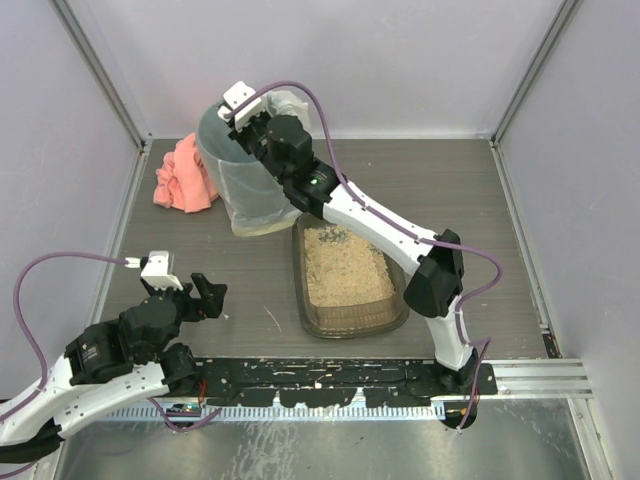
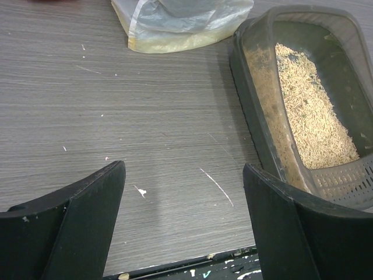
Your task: Clean the litter box
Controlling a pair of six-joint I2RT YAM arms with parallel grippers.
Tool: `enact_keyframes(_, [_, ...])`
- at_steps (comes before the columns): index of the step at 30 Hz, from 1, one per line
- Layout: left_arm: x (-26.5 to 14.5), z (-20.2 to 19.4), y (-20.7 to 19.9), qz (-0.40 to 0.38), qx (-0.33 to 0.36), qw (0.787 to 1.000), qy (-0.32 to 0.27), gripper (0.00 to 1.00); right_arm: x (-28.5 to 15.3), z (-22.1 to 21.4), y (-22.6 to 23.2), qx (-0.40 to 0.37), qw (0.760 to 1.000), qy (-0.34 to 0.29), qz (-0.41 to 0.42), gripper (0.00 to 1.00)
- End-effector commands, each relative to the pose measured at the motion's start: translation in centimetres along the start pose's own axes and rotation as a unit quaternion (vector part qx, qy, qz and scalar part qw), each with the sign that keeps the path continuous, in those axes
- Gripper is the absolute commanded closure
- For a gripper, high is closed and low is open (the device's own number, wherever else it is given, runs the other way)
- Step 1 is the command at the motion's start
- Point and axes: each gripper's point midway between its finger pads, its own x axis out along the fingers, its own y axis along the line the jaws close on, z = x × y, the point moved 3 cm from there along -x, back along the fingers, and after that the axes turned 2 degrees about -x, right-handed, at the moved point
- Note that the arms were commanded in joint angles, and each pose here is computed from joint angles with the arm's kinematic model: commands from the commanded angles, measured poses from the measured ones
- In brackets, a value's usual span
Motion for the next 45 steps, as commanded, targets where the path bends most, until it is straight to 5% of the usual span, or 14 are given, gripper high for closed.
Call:
enact_keyframes(1, [0.0, 0.8, -0.4, -0.004, -0.004, 1.000, -0.011, 0.17, -2.4, 8.0, -5.3, 0.010, 0.993, -0.097, -0.064, 0.99])
enact_keyframes(6, [0.1, 0.7, -0.7, -0.004, 0.001, 1.000, -0.006, 0.17, -4.4, 11.1, -6.2, 0.043, 0.993, -0.105, -0.042, 1.00])
enact_keyframes(13, [0.3, 0.5, -1.0, -0.001, 0.006, 1.000, 0.003, 0.10, -10.4, 12.5, -9.4, 0.182, 0.977, -0.107, -0.011, 0.99])
enact_keyframes(23, [1.9, -0.3, -3.4, -0.018, 0.020, 0.999, 0.027, 0.07, -23.1, 1.9, -12.8, 0.284, 0.951, -0.022, -0.118, 0.99])
enact_keyframes(32, [4.8, -2.2, -8.7, -0.077, 0.053, 0.993, 0.078, 0.18, -32.4, -6.5, -12.1, 0.309, 0.924, 0.105, -0.200, 0.99])
enact_keyframes(45, [9.0, -4.5, -15.0, -0.119, 0.030, 0.986, 0.116, 0.34, -29.2, -13.4, -7.0, 0.332, 0.898, 0.251, -0.143, 0.99])
